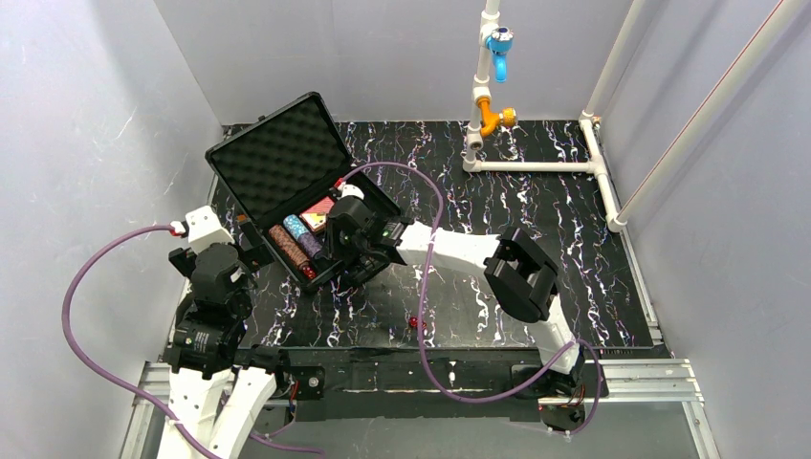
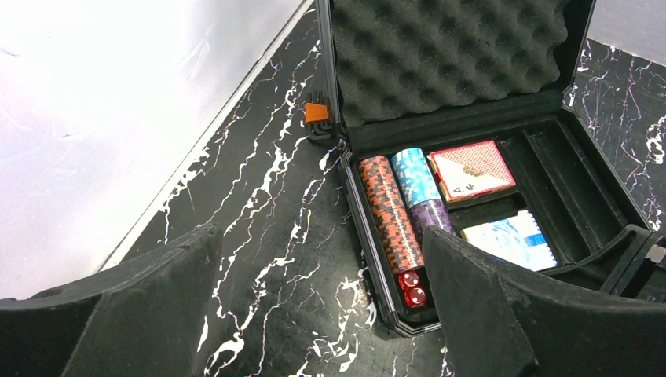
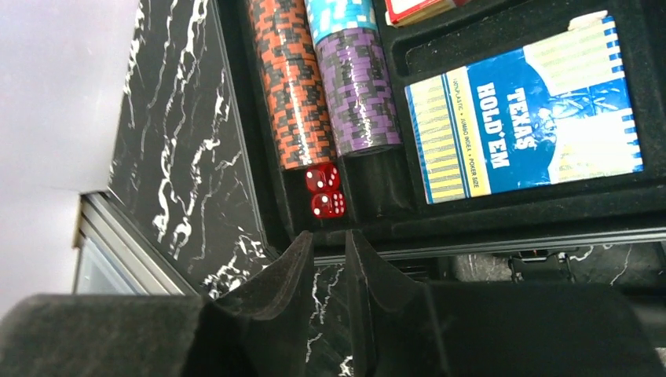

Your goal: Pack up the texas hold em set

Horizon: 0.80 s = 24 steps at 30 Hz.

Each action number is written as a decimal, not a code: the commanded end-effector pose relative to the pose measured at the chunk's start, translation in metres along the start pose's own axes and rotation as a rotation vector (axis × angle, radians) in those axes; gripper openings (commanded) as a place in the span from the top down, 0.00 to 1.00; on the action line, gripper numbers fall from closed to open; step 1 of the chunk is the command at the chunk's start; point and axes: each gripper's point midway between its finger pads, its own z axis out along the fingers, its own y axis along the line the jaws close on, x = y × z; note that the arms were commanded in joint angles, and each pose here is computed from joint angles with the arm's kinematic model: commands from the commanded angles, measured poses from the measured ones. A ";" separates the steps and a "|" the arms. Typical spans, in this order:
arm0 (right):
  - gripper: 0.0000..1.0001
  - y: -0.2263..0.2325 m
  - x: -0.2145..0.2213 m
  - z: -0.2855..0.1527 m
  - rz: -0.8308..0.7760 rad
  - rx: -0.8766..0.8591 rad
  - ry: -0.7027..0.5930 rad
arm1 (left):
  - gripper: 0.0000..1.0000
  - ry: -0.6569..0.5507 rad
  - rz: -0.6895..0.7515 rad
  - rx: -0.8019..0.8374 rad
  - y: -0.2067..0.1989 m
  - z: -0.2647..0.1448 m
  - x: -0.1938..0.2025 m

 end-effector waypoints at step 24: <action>0.80 0.002 0.010 0.069 -0.214 -0.041 0.073 | 0.03 -0.004 0.010 -0.014 0.001 0.004 0.000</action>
